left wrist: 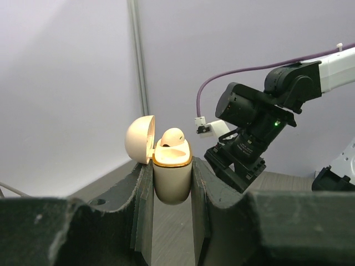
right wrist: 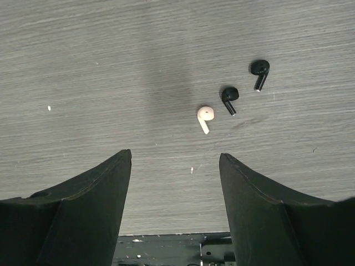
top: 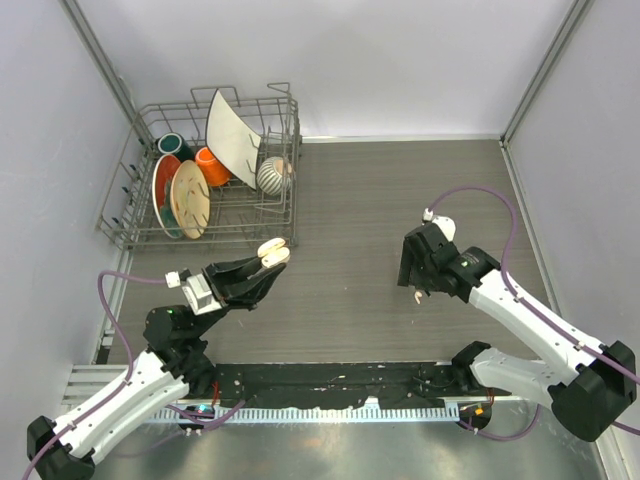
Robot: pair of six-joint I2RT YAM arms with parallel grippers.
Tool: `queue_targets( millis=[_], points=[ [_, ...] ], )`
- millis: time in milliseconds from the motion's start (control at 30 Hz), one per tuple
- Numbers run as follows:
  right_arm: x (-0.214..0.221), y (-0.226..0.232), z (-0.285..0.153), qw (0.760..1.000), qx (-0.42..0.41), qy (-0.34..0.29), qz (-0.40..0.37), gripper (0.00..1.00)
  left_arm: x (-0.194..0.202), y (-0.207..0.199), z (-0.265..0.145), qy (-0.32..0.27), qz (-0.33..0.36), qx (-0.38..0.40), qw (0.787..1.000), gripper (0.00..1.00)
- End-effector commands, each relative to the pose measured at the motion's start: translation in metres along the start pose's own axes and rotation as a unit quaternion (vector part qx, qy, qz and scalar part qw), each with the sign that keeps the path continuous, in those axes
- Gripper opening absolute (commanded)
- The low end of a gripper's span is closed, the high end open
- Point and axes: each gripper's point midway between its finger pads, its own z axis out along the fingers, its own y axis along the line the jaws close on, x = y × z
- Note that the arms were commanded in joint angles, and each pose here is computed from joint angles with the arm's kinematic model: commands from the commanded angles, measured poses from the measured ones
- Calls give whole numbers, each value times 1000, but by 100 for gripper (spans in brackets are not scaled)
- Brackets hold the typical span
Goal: Insert the wireless bluetooth earbuds into the charging case
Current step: Pick up the earbud from the center of the board.
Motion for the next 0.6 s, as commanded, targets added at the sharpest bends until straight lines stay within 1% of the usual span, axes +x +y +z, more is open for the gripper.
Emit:
queue_targets(
  millis=[0,33,133,167,233,267,333,367,400,467,567],
  points=[
    [-16,3,-3,999,-7,-34,12,70,-13,-7,3,-16,-1,19,1000,0],
    [-18,4,-3,999,-7,-38,18,70,-13,-8,3,-17,-1,21,1000,0],
    [-23,14,-5,998,-30,-43,32,76,-14,-9,3,-19,-2,24,1000,0],
    [-25,17,-6,998,-39,-48,31,85,-13,-9,2,-19,-2,24,1000,0],
    [-20,17,0,997,-43,-51,33,95,-13,-10,2,-21,-3,27,999,0],
    [-17,16,4,997,-41,-49,32,98,-14,-10,2,-21,-3,28,999,0],
    [-7,9,14,999,-23,-31,34,99,-14,-12,2,-21,-4,32,999,0],
    [-3,5,17,999,-9,-20,36,92,-14,-12,2,-21,-5,33,999,0],
    [2,-4,21,999,25,-4,38,86,-14,-12,2,-21,-5,34,999,0],
    [3,-4,25,999,29,-2,31,77,-14,-12,2,-21,-6,33,999,0],
    [0,0,28,999,17,-13,31,69,-13,-11,2,-20,-7,30,999,0]
  ],
)
